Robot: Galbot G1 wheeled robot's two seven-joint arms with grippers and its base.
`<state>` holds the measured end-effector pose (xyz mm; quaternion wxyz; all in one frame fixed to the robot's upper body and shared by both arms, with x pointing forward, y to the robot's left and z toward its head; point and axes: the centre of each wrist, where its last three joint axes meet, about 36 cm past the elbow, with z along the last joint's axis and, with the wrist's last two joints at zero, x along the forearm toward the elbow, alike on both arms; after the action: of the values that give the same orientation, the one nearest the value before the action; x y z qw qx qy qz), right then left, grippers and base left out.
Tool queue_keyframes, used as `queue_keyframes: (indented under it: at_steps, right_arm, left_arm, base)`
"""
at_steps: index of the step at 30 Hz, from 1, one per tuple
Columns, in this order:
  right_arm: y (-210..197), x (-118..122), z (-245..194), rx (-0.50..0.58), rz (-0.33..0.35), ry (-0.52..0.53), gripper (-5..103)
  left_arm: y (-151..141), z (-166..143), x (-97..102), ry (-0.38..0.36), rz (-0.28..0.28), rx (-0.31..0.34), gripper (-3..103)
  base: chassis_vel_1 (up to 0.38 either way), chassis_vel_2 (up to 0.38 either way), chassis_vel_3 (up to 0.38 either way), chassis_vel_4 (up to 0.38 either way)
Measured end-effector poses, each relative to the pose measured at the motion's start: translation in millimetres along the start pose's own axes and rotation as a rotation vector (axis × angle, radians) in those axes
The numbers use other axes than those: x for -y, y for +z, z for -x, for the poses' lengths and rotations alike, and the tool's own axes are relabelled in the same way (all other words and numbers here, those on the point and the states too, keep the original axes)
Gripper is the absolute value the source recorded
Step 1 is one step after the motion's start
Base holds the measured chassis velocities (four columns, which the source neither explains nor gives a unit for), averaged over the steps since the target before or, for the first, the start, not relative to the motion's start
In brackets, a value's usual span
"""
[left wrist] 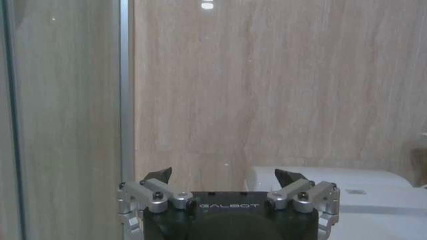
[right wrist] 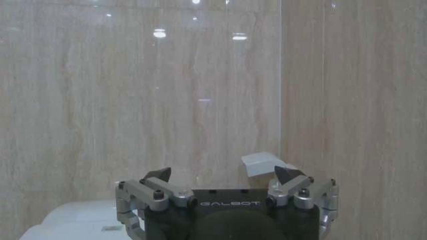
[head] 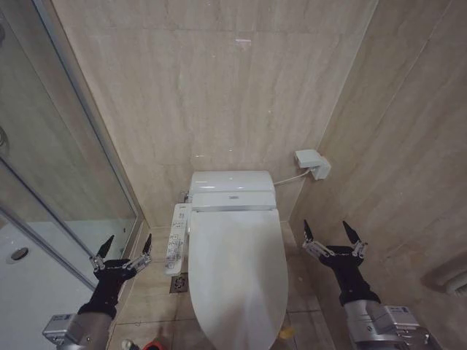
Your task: Open the toilet lid, clean the toilet bowl with a toilet brush, close the toilet lid, and flush.
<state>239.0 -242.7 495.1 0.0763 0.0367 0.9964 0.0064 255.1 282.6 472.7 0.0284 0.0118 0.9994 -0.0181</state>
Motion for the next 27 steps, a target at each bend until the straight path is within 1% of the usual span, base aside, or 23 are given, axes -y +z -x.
queue_keyframes:
  at_steps: [1, 4, 6, 7, 8, 9, 13, 14, 16, 17, 18, 22, 23, 24, 25, 26, 27]
  right_arm:
    - [0.0, 0.0, 0.0, 0.0, 0.0, 0.0, 100]
    - [0.0, 0.0, 0.0, 0.0, 0.0, 0.0, 100]
    - [0.0, 0.0, 0.0, 0.0, 0.0, 0.0, 100]
    - [0.0, 0.0, 0.0, 0.0, 0.0, 0.0, 100]
    - [0.0, 0.0, 0.0, 0.0, 0.0, 0.0, 100]
    - [0.0, 0.0, 0.0, 0.0, 0.0, 0.0, 100]
    - [0.0, 0.0, 0.0, 0.0, 0.0, 0.0, 100]
    - [0.0, 0.0, 0.0, 0.0, 0.0, 0.0, 100]
    - [0.0, 0.0, 0.0, 0.0, 0.0, 0.0, 100]
    - [0.0, 0.0, 0.0, 0.0, 0.0, 0.0, 100]
    - [0.0, 0.0, 0.0, 0.0, 0.0, 0.0, 100]
    - [0.0, 0.0, 0.0, 0.0, 0.0, 0.0, 100]
    - [0.0, 0.0, 0.0, 0.0, 0.0, 0.0, 100]
    - [0.0, 0.0, 0.0, 0.0, 0.0, 0.0, 100]
    - [0.0, 0.0, 0.0, 0.0, 0.0, 0.0, 100]
    - [0.0, 0.0, 0.0, 0.0, 0.0, 0.0, 100]
    - [0.0, 0.0, 0.0, 0.0, 0.0, 0.0, 100]
  left_arm:
    - [0.0, 0.0, 0.0, 0.0, 0.0, 0.0, 100]
    - [11.0, 10.9, -10.7, 0.014, -0.008, -0.009, 100]
    - [14.4, 15.0, -14.2, 0.014, -0.006, -0.011, 100]
    - [18.8, 20.2, -18.6, 0.011, -0.005, -0.013, 100]
    - [27.0, 30.1, -27.2, 0.006, -0.006, -0.019, 100]
    - [27.0, 30.1, -27.2, 0.006, -0.006, -0.019, 100]
    - [38.2, 58.0, -47.2, 0.013, -0.013, -0.015, 100]
    - [38.2, 58.0, -47.2, 0.013, -0.013, -0.015, 100]
    - [40.7, 71.4, -54.7, 0.023, -0.014, -0.01, 100]
    - [41.5, 79.5, -59.3, 0.032, -0.011, -0.006, 102]
    - [41.5, 79.5, -59.3, 0.032, -0.011, -0.006, 102]
    - [48.8, 110.5, -80.4, 0.053, 0.004, 0.016, 102]
    - [48.8, 110.5, -80.4, 0.053, 0.004, 0.016, 102]
    - [51.6, 119.3, -88.4, 0.053, 0.012, 0.015, 102]
    - [54.1, 125.5, -94.4, 0.053, 0.021, 0.009, 98]
    - [57.7, 134.4, -103.2, 0.057, 0.036, -0.004, 98]
    - [57.7, 134.4, -103.2, 0.057, 0.036, -0.004, 98]
  base:
    - [0.0, 0.0, 0.0, 0.0]
    - [0.0, 0.0, 0.0, 0.0]
    - [0.0, 0.0, 0.0, 0.0]
    - [0.0, 0.0, 0.0, 0.0]
    - [0.0, 0.0, 0.0, 0.0]
    - [0.0, 0.0, 0.0, 0.0]
    - [0.0, 0.0, 0.0, 0.0]
    - [0.0, 0.0, 0.0, 0.0]
    - [0.0, 0.0, 0.0, 0.0]
    - [0.0, 0.0, 0.0, 0.0]
    - [0.0, 0.0, 0.0, 0.0]
    - [0.0, 0.0, 0.0, 0.0]
    - [0.0, 0.0, 0.0, 0.0]
    - [0.0, 0.0, 0.0, 0.0]
    - [0.0, 0.0, 0.0, 0.0]
    - [0.0, 0.0, 0.0, 0.0]
    - [0.0, 0.0, 0.0, 0.0]
